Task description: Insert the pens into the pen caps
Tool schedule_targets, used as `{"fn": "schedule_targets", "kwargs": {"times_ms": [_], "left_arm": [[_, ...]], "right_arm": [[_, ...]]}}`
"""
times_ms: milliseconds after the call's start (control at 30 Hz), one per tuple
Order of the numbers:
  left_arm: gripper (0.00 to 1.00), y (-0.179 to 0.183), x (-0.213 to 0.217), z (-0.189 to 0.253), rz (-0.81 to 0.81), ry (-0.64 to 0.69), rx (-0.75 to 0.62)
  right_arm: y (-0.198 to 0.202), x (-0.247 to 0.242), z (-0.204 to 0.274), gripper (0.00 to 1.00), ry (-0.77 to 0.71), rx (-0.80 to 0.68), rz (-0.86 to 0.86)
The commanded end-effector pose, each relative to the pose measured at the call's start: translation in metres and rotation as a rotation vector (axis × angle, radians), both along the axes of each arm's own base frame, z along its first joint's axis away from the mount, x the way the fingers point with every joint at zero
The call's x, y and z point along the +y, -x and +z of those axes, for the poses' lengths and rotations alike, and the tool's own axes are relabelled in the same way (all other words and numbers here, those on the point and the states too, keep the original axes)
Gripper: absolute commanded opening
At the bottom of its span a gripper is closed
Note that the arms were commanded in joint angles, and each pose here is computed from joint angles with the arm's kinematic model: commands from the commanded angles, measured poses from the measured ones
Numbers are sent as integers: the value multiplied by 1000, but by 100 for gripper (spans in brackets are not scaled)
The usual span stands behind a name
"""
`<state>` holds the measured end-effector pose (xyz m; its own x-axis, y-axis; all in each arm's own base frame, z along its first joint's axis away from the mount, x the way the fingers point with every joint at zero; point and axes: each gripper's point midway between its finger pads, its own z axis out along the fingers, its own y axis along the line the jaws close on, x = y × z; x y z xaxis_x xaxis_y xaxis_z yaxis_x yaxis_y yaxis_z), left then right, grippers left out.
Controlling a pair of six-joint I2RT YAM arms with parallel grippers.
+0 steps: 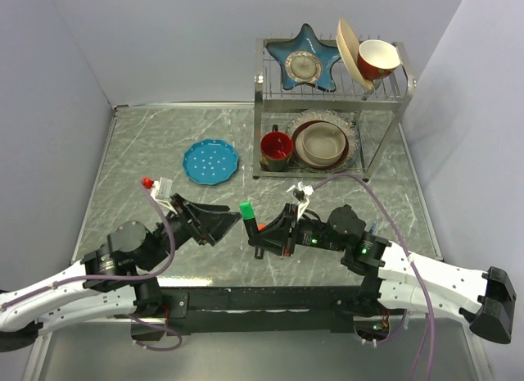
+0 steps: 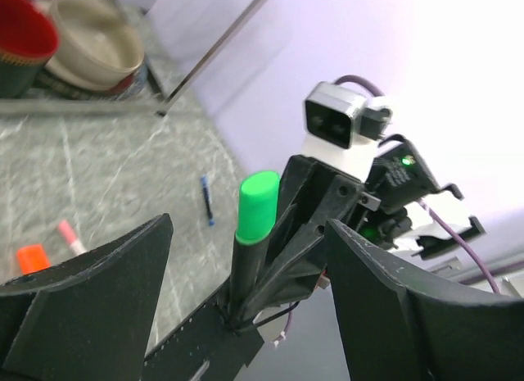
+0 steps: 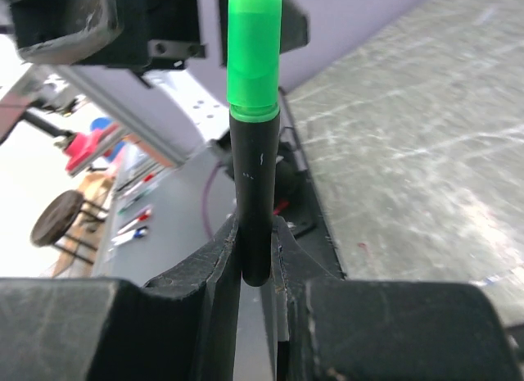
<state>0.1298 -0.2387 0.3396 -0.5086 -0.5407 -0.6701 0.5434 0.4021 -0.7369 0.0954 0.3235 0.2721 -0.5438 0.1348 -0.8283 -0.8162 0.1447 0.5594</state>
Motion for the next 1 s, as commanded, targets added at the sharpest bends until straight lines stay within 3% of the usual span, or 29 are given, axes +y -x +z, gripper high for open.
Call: {"fn": "schedule_targets", "kwargs": {"times_ms": [0,233,700,967], "left_arm": [[80,13,-3,38,-75,57,-157],[76,20,-24,43,-155,-3,-212],[70,21,-21,52,-149,32,-230],[39,37,-40,31,-271,11,-198]], "right_arm": [[21,-1,30,0,-106,-39,109],[31,2,33,0,-106,-40,154],[41,5,39,0,-121,-42,184],[43,6,47,0,-135,-48,194]]}}
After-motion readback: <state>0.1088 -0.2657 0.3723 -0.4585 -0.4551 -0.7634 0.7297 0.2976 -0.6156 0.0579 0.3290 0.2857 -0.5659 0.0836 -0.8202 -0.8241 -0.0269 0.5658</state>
